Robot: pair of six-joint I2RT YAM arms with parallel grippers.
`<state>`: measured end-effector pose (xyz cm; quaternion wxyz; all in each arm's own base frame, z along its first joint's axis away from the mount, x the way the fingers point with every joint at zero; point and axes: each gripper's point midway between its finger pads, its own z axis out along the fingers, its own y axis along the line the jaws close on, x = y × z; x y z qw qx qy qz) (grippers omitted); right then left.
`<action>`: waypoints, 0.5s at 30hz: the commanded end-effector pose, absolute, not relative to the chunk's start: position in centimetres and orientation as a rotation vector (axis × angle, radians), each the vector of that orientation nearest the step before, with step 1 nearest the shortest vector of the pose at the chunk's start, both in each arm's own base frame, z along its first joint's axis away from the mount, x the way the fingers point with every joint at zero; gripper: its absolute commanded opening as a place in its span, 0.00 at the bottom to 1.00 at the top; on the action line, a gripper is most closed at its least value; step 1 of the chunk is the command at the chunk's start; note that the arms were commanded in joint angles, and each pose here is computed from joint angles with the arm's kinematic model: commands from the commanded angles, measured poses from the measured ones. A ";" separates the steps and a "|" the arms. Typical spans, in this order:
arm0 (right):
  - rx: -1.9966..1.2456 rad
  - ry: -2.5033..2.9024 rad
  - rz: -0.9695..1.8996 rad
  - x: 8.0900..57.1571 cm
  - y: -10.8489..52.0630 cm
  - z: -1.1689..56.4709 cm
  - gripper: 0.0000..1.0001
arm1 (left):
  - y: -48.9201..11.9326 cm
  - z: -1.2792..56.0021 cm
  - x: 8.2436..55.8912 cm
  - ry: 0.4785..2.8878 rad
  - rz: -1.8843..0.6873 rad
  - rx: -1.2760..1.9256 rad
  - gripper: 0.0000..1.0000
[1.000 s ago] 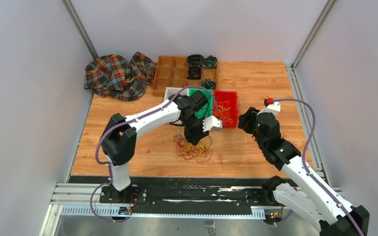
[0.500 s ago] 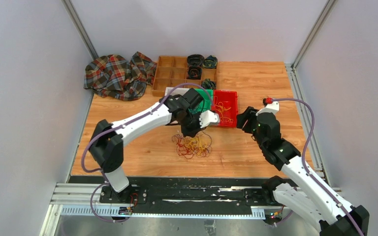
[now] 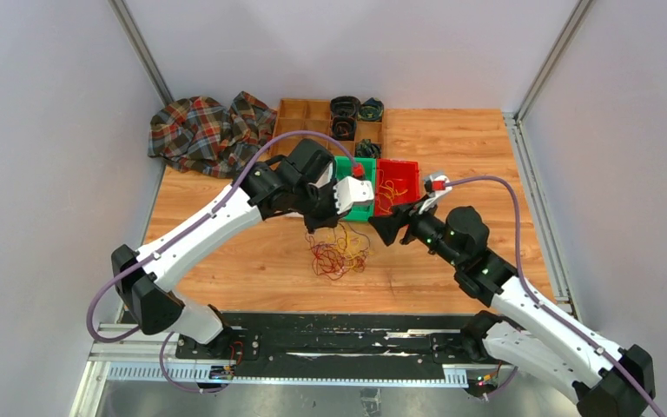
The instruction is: Untangle the cables
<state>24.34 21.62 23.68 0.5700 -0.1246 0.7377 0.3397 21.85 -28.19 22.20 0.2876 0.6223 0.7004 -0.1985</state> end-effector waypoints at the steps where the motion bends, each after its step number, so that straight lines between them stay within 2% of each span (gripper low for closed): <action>1: -0.537 1.632 0.947 21.7 25.7 25.3 0.73 | -28.0 25.3 21.5 1.860 -0.559 1.574 0.01; 15: -0.791 1.700 1.024 19.2 30.4 22.7 0.72 | -27.1 28.5 20.9 1.807 -0.556 1.523 0.00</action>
